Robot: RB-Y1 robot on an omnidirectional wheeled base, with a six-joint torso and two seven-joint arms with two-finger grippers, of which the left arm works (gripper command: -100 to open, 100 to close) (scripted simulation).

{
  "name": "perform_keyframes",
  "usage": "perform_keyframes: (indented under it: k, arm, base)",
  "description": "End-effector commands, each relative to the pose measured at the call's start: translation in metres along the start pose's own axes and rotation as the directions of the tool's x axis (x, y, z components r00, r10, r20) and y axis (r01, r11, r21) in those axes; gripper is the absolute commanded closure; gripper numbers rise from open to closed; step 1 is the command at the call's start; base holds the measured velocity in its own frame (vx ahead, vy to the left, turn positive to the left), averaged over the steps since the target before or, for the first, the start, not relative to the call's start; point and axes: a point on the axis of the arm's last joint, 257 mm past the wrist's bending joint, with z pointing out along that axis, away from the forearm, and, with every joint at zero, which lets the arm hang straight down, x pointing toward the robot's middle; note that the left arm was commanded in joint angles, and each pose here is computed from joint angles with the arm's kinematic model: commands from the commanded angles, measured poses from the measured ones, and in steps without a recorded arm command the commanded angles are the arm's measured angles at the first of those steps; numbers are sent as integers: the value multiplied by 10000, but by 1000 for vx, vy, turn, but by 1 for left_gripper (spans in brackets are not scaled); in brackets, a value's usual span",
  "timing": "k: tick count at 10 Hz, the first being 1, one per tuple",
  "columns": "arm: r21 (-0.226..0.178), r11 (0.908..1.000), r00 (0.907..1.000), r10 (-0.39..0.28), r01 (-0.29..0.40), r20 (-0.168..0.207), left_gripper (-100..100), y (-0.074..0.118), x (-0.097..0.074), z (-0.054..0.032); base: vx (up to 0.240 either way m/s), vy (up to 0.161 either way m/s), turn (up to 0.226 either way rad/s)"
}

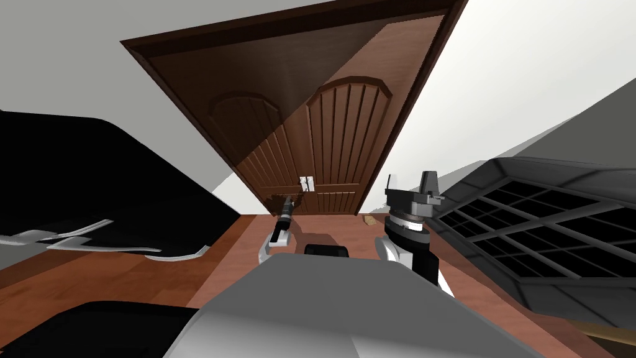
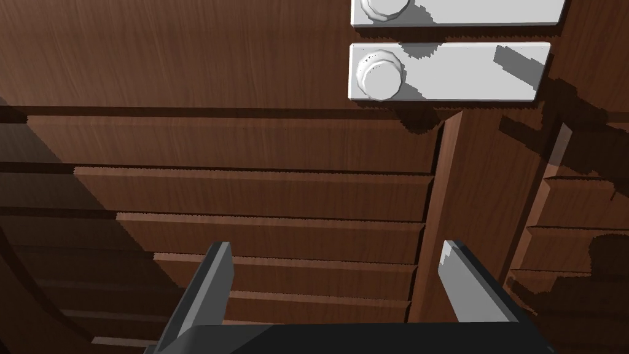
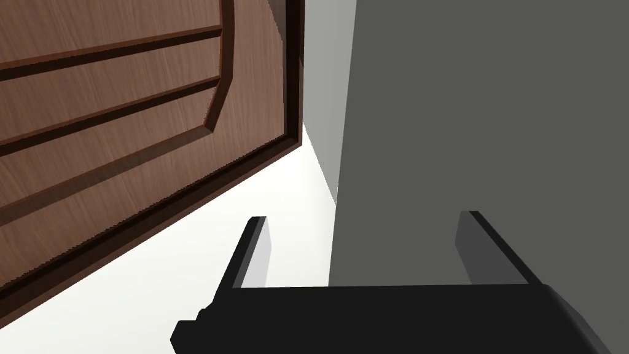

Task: Pull the door open

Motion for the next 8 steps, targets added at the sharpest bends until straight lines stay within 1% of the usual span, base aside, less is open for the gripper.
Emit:
perform_keyframes:
  k: [1,2,4,8]
  arm:
    - [-192,9998,10000,-21,22,9,-100,91,-29,44]
    - [-268,9996,10000,-31,31,11,-100,128,-34,52]
    - [-541,9985,10000,-66,67,22,-100,262,-48,83]
    - [-906,9958,9999,-128,130,23,-100,439,-53,135]
  base:
    - [163,-2,-41]
    - [115,-10,-26]
    - [146,34,-61]
    - [173,15,-50]
